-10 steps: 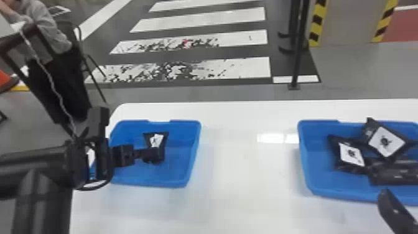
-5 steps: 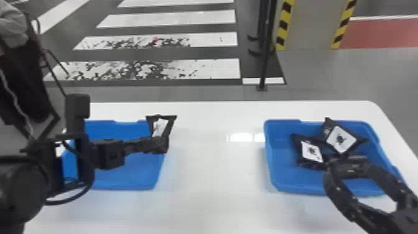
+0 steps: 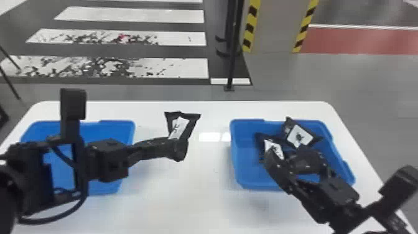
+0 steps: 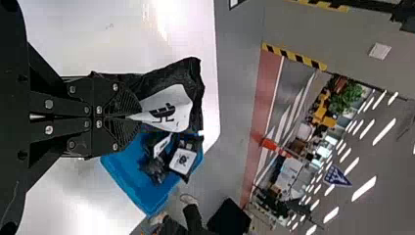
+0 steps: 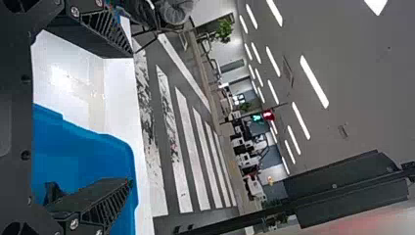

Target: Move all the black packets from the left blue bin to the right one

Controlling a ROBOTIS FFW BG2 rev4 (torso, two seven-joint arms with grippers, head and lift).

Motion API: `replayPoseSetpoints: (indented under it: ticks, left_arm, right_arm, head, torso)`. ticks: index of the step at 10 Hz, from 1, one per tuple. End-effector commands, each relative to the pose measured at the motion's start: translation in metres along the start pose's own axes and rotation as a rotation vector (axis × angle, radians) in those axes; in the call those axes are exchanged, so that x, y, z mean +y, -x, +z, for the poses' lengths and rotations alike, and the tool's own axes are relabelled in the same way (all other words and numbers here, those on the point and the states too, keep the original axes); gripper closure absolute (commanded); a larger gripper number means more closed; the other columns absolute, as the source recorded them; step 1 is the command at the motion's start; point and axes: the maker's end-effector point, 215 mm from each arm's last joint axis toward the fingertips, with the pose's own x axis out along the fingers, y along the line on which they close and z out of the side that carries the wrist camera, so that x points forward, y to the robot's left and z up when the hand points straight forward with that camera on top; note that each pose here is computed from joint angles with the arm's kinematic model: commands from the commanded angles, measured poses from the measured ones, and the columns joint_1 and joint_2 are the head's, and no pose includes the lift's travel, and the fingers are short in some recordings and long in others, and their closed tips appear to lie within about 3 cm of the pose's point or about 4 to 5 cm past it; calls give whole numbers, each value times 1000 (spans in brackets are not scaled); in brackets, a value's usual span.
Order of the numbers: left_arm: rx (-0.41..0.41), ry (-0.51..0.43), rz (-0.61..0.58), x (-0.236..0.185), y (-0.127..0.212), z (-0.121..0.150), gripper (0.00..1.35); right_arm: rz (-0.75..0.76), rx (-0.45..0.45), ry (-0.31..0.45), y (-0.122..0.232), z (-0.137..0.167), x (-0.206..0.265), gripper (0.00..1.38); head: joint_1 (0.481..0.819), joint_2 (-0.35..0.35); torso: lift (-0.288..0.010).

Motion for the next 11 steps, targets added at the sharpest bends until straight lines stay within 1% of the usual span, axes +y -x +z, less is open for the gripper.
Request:
replayPoseSetpoints:
  ticks: [1,4,7,8,9,10,11]
  left_arm:
    - [13,-8,-76,-29,-15,-3,1207]
    - [29,-32,-170,-68,-33,-3,1208]
    - [36,-51,-231,-91,-46,0,1208]
    - [39,-56,-253,-99,-49,0,1208]
    - [49,-51,-268,-104,-53,-3,1208]
    - [49,-53,-274,-106,-54,-3,1208]
    - [48,-52,-274,-106,-54,-3,1208]
  right_arm:
    - [58,-15,-31,-17,5,15,125]
    - [166,-48,-95,-43,17,50,125]
    - [252,-55,-143,-60,21,82,125]
    - [266,-54,-152,-66,19,86,188]
    - [268,-76,-163,-69,24,84,579]
    - [271,-85,-199,-69,25,82,964]
    - [271,-84,-204,-69,24,82,1173]
  head:
    - [695,-72]
    - [695,-102]
    - [695,-97]
    - [695,-93]
    - [695,-91]
    - [695,-96]
    - [695,-101]
  torso:
    - [-154]
    - [-154]
    - [-154]
    - [-154]
    - [-154]
    - [-154]
    - [-154]
